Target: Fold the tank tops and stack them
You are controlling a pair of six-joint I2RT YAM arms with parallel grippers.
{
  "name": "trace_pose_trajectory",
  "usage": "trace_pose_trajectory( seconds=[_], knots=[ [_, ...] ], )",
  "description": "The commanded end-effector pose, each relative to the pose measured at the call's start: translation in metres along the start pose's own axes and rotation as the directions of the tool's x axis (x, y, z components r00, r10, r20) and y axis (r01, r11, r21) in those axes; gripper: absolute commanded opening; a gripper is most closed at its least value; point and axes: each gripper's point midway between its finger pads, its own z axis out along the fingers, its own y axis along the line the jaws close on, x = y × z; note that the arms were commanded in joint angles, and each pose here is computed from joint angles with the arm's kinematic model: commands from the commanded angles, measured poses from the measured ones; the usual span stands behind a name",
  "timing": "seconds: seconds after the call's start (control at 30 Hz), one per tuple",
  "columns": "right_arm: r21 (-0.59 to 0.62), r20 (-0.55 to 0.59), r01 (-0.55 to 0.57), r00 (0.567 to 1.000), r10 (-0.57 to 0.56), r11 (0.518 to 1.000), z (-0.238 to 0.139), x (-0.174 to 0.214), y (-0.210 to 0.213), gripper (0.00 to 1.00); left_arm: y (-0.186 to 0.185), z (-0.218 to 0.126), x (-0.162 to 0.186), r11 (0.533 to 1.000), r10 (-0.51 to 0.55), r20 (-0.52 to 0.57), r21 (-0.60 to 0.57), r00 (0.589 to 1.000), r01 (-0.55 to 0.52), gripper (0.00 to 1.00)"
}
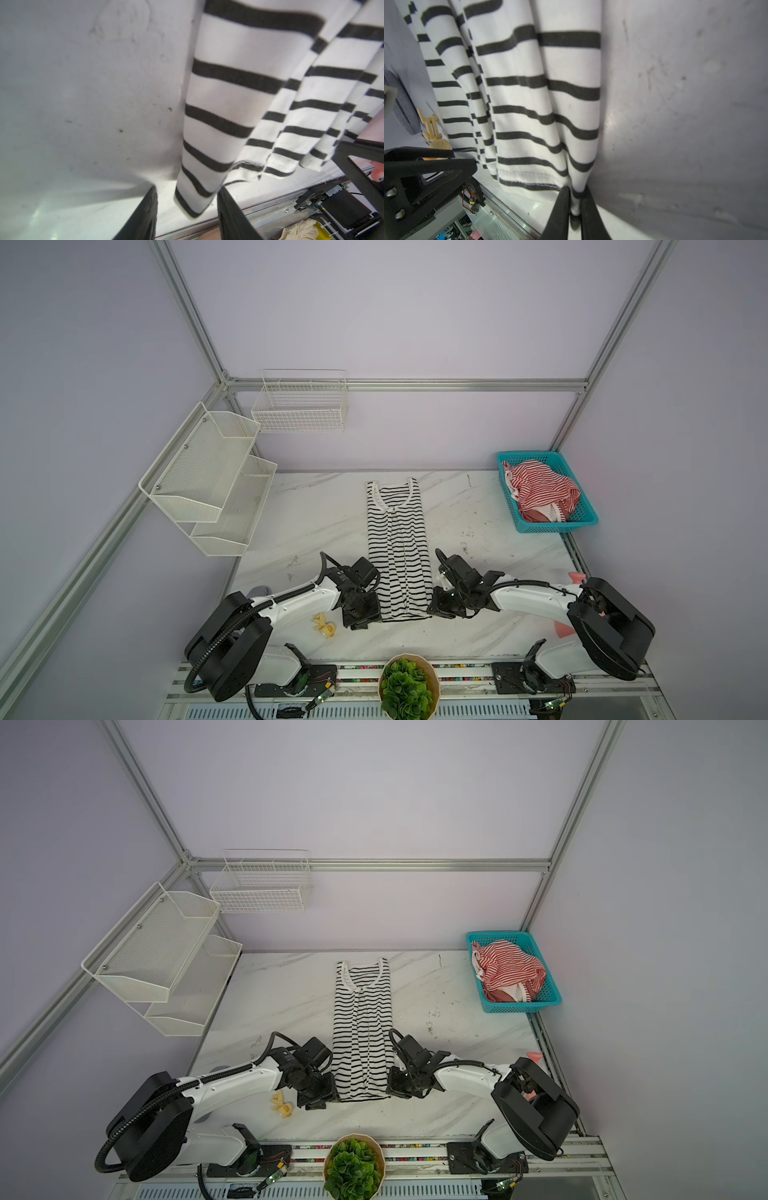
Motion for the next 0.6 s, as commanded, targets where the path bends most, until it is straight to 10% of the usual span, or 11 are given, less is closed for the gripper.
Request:
trace_pose_trajectory(
  seconds=[0.0, 0.57],
  knots=[
    [0.068, -0.015, -0.025, 1.000, 0.026, 0.997, 0.005, 0.005, -0.015, 0.14, 0.039, 0.022, 0.005, 0.987, -0.055, -0.011, -0.149, 0.998, 0.052, 0.45],
    [0.008, 0.063, 0.012, 0.998, -0.013, 1.000, -0.007, -0.012, 0.010, 0.00, 0.022, 0.009, -0.006, 0.992, -0.003, 0.028, -0.122, 1.000, 0.007, 0.03]
  ],
)
